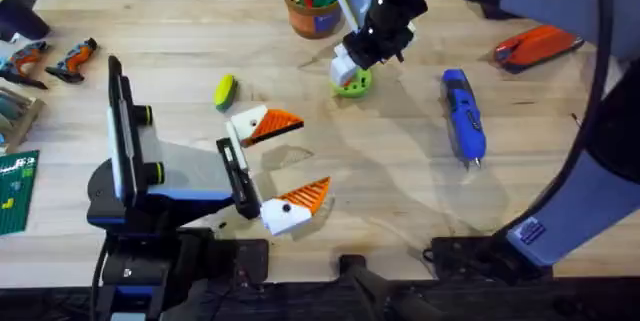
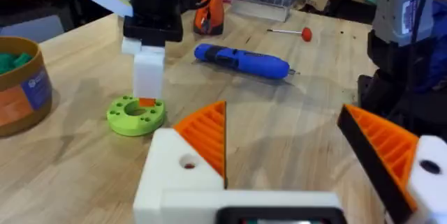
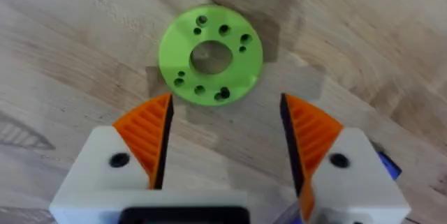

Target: Pick up the gripper from the table and insert it into the empty holder that is missing its gripper. Then pick up a screw, insert it into the mounting hole, and use the screwdriver to tighten it. Finally, clean up the table by picking up the vegetable and placing it into the bucket.

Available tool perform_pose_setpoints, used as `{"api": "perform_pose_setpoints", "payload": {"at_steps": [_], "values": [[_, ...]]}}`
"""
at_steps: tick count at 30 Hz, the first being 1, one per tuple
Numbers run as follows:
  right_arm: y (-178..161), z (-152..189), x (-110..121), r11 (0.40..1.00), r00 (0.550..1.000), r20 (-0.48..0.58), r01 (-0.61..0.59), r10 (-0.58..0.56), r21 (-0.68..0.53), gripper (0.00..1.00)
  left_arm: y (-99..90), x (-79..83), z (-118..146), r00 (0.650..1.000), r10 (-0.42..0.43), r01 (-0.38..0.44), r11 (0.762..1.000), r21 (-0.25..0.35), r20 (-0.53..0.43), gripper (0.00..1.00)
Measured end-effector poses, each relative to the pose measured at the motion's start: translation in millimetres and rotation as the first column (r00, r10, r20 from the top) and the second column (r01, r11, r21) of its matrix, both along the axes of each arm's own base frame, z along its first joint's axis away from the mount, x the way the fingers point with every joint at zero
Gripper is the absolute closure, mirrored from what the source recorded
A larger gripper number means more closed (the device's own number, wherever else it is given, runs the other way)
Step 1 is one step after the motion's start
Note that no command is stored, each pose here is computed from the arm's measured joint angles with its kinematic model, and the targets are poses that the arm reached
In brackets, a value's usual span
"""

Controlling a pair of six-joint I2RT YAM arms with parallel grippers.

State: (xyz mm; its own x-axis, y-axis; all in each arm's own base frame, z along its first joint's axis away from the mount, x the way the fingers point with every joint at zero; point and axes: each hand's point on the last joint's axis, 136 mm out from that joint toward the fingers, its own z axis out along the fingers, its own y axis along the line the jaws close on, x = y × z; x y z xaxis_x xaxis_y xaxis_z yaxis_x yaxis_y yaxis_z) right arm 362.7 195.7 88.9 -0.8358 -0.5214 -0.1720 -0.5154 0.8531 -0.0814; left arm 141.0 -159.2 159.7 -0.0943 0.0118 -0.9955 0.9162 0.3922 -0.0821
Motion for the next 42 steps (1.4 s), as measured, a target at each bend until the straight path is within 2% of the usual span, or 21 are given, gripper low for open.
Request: {"api": "perform_pose_setpoints", "payload": {"at_steps": [5,11,19,42], "values": [[0,0,1,1.0,1.0,0.005,0.002,-0.002,0.003,0.28,0.0,0.0,0,1.0,0.0,0.0,1.0,0.0,0.0,0.015],[-2,-4,2,1.0,1.0,-0.003,0.007,-0.007,-0.001,0.306,0.0,0.0,0,1.0,0.0,0.0,1.0,0.0,0.0,0.015],[-4,-27,0,0.999,0.998,-0.054,0.007,-0.009,-0.032,0.385,0.0,0.0,0,1.0,0.0,0.0,1.0,0.0,0.0,0.015],[3,-27,-2,1.0,0.998,-0.068,0.01,-0.01,0.005,0.641,0.0,0.0,0,1.0,0.0,0.0,1.0,0.0,0.0,0.016]]}}
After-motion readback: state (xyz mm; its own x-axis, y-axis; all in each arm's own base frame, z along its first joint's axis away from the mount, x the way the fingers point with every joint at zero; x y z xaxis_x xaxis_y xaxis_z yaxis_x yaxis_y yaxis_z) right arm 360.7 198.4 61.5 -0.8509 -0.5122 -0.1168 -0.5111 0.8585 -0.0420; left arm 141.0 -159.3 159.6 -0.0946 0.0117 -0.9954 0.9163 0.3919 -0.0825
